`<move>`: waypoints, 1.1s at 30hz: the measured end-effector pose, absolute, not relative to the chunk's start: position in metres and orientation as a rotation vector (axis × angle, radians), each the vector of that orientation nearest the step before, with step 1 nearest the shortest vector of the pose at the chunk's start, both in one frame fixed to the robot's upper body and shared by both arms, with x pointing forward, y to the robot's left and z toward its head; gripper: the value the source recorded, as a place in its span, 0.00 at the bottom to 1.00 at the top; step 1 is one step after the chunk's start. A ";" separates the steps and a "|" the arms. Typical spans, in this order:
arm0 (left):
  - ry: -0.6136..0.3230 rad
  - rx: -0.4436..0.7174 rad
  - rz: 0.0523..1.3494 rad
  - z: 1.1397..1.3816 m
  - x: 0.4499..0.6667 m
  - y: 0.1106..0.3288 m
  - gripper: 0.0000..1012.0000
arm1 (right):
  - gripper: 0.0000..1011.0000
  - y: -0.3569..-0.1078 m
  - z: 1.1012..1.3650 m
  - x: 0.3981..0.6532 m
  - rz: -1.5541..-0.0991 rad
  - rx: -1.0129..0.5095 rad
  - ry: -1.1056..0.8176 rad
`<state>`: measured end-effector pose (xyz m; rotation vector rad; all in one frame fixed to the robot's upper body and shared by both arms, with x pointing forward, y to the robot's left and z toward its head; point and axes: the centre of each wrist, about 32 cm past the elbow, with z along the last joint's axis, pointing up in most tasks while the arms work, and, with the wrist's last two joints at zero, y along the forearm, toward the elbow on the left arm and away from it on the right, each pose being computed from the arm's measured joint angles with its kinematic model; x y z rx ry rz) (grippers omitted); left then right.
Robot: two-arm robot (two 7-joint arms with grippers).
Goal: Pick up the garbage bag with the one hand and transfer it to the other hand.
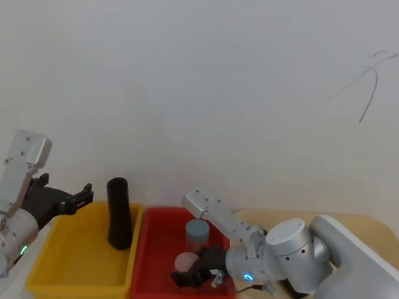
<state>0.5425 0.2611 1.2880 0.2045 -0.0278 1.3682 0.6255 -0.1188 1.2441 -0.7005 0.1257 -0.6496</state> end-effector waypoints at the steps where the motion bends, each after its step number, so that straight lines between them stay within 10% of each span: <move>1: -0.028 0.205 1.368 1.288 0.543 0.261 0.99 | 0.66 -0.119 1.244 0.626 -0.650 -0.701 0.126; 33: -0.028 0.205 1.368 1.288 0.543 0.261 0.99 | 0.66 -0.183 1.308 0.600 -0.798 -0.405 0.119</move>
